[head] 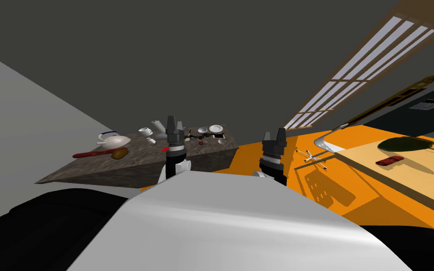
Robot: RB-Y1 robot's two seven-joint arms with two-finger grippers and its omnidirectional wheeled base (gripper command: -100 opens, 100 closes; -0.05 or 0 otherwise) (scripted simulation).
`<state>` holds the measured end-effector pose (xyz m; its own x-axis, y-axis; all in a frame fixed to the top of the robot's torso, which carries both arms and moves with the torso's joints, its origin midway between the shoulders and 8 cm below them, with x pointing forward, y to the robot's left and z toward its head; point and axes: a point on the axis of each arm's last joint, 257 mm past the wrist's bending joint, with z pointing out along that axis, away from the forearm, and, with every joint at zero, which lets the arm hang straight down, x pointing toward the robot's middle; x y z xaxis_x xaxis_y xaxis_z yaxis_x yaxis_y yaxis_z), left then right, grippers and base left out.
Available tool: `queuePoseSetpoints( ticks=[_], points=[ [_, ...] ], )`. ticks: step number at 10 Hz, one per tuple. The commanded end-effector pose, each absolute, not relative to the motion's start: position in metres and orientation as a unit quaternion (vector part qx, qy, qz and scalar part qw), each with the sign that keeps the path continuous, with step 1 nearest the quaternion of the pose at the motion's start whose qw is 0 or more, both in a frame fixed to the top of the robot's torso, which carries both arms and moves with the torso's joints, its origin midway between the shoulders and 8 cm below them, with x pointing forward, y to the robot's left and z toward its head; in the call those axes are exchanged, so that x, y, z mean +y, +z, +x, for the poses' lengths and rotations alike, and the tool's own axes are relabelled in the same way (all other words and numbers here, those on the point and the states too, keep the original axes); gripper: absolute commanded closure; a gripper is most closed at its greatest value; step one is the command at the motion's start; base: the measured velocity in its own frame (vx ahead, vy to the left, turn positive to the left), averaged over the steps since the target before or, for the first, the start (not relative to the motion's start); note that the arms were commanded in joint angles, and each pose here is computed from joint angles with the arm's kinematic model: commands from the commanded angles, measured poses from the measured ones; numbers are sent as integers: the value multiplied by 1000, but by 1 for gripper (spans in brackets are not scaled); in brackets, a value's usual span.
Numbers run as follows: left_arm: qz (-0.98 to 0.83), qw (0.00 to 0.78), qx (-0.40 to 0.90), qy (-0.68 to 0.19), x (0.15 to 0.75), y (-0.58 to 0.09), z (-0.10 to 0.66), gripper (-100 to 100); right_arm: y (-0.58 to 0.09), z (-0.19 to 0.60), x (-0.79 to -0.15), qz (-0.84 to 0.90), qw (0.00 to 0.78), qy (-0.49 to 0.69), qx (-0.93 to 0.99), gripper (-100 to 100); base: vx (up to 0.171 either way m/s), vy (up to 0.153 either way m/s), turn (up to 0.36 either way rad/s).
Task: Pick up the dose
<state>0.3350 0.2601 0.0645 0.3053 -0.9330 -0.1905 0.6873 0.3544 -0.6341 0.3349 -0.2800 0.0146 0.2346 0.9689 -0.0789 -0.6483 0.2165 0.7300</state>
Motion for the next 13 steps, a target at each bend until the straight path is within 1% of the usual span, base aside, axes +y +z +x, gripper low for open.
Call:
queuePoseSetpoints(
  ticks=[1, 5, 8, 13],
  points=[
    [-218, 775, 291, -517, 260, 60, 340, -100, 15, 335, -280, 291, 730, 554, 275, 0, -11, 4, -33],
    [-214, 771, 357, -483, 273, 40, 362, -100, 15, 335, -280, 291, 730, 554, 275, 0, -39, 22, -68],
    [-223, 768, 379, -466, 283, 31, 371, -100, 15, 335, -280, 291, 730, 554, 275, 0, -31, 20, -42],
    [-245, 768, 425, -413, 320, 12, 392, -100, 15, 335, -280, 291, 730, 554, 275, 0, -32, 16, -71]
  ],
)
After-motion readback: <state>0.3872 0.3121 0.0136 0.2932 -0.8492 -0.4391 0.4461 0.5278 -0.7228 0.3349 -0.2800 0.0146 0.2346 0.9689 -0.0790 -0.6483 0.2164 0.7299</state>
